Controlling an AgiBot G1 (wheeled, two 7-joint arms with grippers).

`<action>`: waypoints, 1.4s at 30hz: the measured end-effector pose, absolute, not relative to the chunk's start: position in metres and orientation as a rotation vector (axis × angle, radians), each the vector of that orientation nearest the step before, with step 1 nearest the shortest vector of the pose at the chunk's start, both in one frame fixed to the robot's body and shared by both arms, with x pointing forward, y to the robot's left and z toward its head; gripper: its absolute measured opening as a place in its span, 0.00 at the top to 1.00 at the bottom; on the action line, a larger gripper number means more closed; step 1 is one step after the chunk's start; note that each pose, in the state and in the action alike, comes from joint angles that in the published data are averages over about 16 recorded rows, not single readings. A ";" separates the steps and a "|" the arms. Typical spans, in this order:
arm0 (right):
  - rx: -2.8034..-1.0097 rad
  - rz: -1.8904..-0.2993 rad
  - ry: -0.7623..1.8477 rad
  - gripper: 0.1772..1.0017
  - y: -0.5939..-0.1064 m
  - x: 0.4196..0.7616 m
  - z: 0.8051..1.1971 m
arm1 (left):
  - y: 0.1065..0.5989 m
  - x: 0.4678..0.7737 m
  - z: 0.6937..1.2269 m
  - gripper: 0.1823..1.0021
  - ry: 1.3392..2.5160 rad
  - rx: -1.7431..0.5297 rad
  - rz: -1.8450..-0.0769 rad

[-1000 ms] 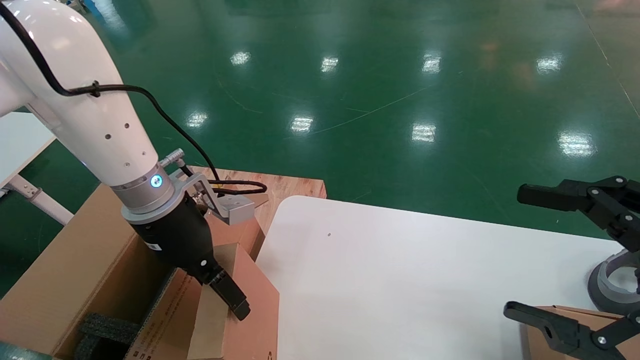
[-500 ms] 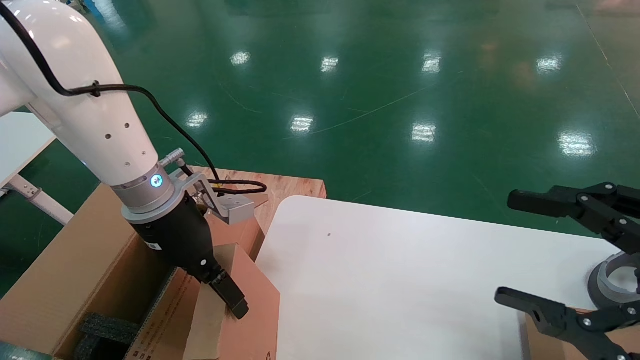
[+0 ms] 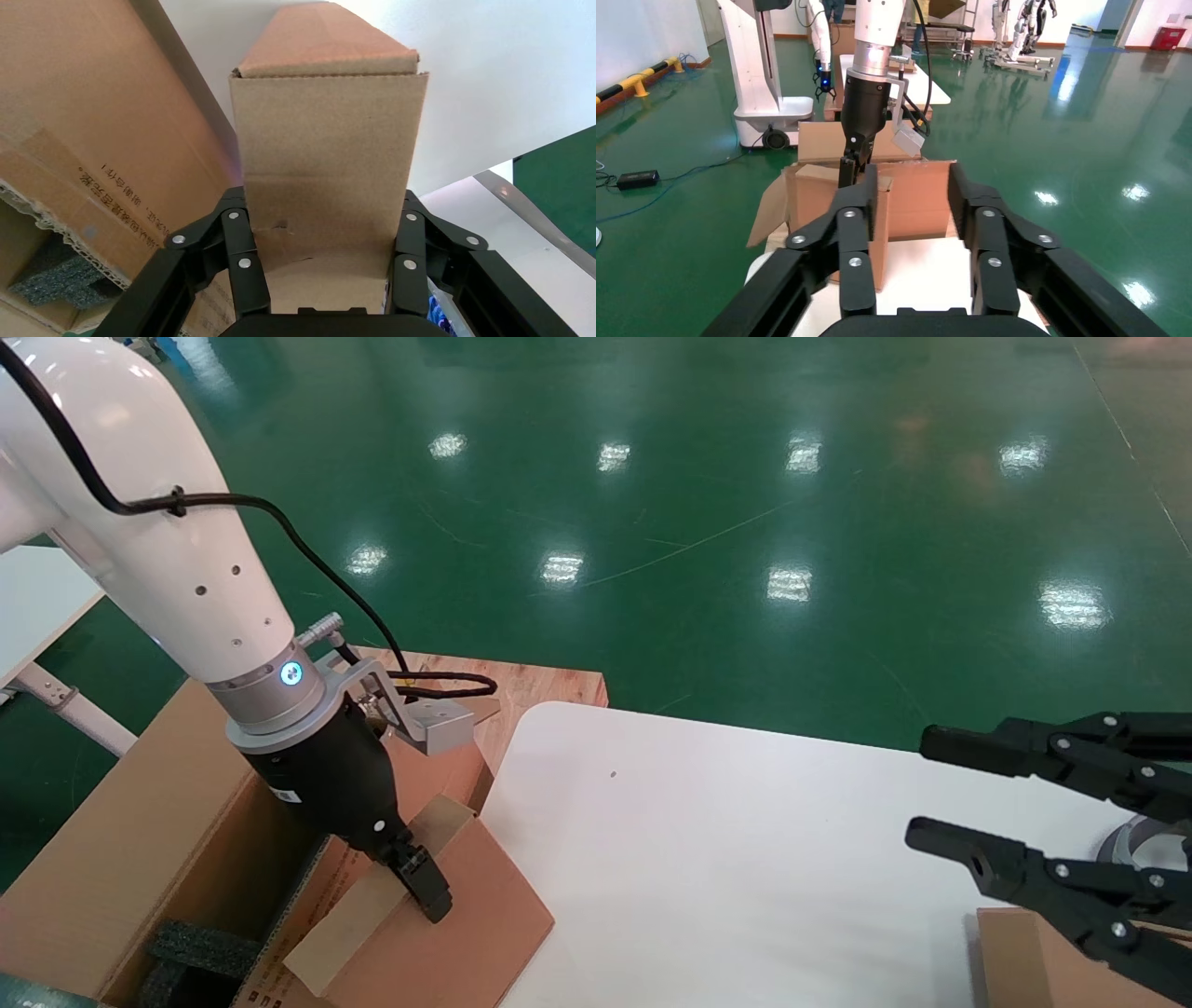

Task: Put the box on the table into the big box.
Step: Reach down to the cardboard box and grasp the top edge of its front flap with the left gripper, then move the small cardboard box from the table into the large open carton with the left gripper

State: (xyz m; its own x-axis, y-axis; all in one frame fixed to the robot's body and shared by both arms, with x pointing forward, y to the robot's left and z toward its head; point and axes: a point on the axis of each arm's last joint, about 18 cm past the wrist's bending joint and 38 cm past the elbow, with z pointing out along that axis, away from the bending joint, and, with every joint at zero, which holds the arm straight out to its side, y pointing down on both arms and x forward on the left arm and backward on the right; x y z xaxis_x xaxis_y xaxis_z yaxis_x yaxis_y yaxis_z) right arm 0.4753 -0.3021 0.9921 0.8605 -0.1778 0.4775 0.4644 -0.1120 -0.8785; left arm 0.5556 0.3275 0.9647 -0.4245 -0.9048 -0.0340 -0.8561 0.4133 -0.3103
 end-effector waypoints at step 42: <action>-1.595 -0.552 -0.230 0.98 -0.302 0.475 0.992 | 0.418 0.535 1.180 0.75 1.783 -1.142 -1.069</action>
State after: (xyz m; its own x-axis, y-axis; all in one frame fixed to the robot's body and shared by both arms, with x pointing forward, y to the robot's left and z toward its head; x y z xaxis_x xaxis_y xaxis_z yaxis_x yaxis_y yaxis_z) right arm 0.4753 -0.3021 0.9921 0.8605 -0.1779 0.4775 0.4643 -0.1119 -0.8786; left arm 0.5352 0.4183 1.1801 -0.3198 -0.9355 -0.1501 -0.3080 0.2524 -0.9173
